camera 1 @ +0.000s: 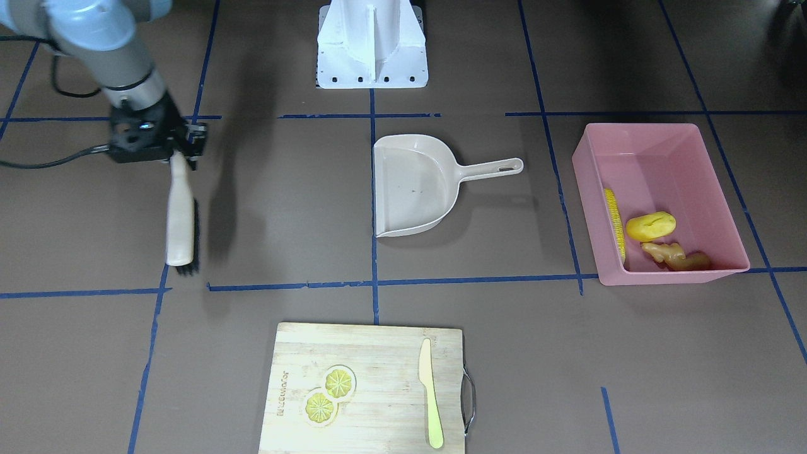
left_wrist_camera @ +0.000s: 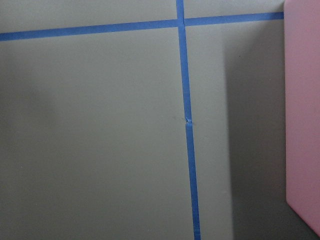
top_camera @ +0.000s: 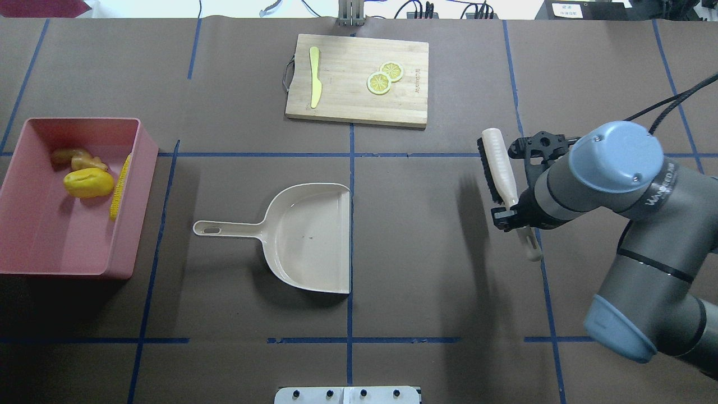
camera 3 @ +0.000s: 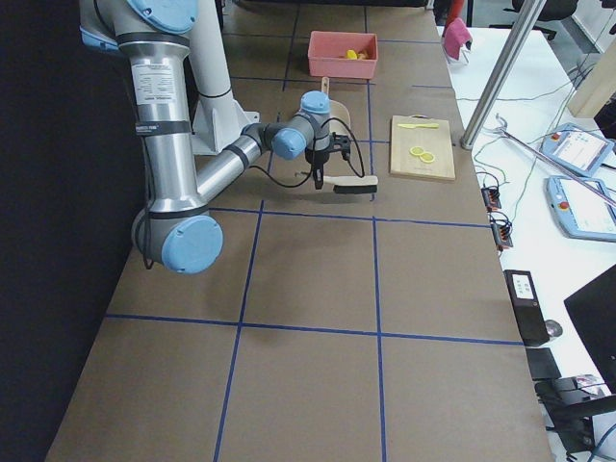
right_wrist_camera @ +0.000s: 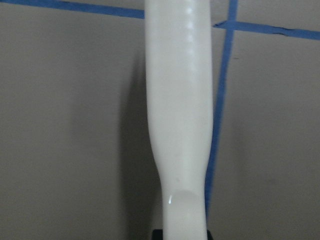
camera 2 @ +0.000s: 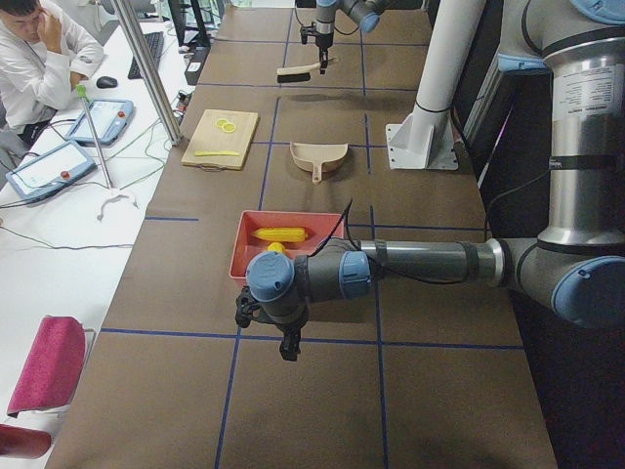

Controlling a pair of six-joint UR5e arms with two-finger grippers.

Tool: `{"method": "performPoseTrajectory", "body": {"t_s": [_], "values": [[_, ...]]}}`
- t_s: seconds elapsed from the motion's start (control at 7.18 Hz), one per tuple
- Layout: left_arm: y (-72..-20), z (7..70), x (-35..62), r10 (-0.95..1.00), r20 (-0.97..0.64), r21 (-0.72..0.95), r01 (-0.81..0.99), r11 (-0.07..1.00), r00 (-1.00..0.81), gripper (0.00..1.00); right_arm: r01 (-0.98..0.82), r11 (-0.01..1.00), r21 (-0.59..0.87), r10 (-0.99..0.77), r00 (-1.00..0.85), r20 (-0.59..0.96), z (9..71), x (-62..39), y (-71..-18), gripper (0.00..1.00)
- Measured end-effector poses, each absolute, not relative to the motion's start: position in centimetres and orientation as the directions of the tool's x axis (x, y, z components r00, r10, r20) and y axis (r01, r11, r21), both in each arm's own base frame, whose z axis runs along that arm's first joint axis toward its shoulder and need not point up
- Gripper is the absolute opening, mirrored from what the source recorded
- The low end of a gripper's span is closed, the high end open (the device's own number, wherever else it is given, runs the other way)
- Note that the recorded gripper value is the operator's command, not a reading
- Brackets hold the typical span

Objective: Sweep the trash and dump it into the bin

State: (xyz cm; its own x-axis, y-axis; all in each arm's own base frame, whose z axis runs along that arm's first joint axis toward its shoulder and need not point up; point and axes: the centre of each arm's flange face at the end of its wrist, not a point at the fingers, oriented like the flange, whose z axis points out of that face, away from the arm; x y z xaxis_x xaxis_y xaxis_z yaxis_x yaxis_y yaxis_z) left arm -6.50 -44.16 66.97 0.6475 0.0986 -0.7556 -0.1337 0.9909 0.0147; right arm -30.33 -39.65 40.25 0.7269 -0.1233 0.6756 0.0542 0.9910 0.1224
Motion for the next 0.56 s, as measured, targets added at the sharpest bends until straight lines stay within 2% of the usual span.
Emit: {"method": "performPoseTrajectory", "body": {"t_s": [0.56], "values": [[-44.2, 66.9, -6.5, 0.099, -0.758, 0.017, -0.132, 0.991, 0.645, 1.00, 0.058, 0.995, 0.081, -0.096, 0.756, 0.647, 54.8, -15.8, -35.3, 0.00]]}}
